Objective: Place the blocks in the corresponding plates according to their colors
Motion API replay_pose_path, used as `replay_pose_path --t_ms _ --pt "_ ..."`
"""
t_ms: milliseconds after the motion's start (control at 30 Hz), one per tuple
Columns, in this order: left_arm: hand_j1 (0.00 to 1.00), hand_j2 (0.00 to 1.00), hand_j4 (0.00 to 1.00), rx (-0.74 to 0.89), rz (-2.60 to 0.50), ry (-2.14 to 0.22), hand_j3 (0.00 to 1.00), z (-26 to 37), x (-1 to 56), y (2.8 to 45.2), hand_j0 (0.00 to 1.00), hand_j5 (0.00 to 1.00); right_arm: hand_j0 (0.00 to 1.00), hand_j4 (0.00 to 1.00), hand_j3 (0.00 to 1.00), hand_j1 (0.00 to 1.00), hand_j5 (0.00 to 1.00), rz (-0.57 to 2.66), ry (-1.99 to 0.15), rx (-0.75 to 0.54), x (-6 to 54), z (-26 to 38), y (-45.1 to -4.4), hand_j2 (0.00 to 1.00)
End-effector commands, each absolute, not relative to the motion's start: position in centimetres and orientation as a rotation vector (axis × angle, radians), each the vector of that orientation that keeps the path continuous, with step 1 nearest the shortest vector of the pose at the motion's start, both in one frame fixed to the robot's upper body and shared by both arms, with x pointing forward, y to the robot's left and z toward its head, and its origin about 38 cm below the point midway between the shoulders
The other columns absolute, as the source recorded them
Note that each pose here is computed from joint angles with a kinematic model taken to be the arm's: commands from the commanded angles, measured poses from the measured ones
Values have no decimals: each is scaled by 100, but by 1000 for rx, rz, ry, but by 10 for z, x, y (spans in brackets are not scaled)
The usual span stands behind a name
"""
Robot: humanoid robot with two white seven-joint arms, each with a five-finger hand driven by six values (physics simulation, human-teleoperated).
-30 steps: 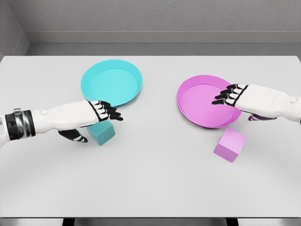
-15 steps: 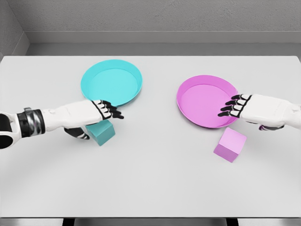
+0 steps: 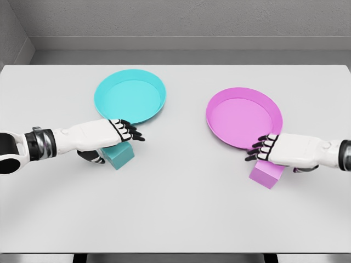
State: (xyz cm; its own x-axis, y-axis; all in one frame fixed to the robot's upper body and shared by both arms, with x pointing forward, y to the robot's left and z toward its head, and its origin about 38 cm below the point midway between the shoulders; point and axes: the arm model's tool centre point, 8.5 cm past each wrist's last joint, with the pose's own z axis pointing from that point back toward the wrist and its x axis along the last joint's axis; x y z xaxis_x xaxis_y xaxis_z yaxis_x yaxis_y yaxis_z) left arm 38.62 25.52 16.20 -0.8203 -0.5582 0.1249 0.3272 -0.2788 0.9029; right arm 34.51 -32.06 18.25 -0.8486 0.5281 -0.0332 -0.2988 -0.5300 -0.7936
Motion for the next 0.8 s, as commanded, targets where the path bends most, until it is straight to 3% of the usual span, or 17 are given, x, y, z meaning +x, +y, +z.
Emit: replay_pose_path --t_ms 0,200,333,367,433,533,633,767 --pt "98 98 98 296 -2126 -1421 98 161 387 256 98 98 100 100 100 100 100 2367 -1150 -354 343 179 -319 100" --pt "74 74 74 296 -2160 -1410 74 157 384 254 74 74 100 100 100 100 100 2374 -1147 -336 342 175 -317 100" --pt "70 70 70 298 -2162 -1414 70 159 385 254 70 70 100 100 100 100 100 2372 -1151 -336 342 175 -316 100" --pt "68 68 68 299 -2163 -1416 68 159 385 253 68 68 98 98 98 98 98 2371 -1151 -331 341 174 -316 98" --pt "66 66 66 298 -2164 -1413 66 159 385 254 66 66 83 83 83 83 83 2366 -1159 -349 344 179 -317 83" --pt "52 52 52 277 -2183 -1423 52 158 382 252 52 52 81 81 81 81 81 2362 -1162 -346 344 179 -317 81" --pt "51 51 51 257 -2200 -1443 51 159 380 249 51 51 74 74 74 74 74 2359 -1164 -343 344 178 -317 74" --pt "51 51 51 226 -2243 -1528 51 173 380 240 51 51 73 73 73 73 73 2346 -1170 -346 345 180 -319 73"
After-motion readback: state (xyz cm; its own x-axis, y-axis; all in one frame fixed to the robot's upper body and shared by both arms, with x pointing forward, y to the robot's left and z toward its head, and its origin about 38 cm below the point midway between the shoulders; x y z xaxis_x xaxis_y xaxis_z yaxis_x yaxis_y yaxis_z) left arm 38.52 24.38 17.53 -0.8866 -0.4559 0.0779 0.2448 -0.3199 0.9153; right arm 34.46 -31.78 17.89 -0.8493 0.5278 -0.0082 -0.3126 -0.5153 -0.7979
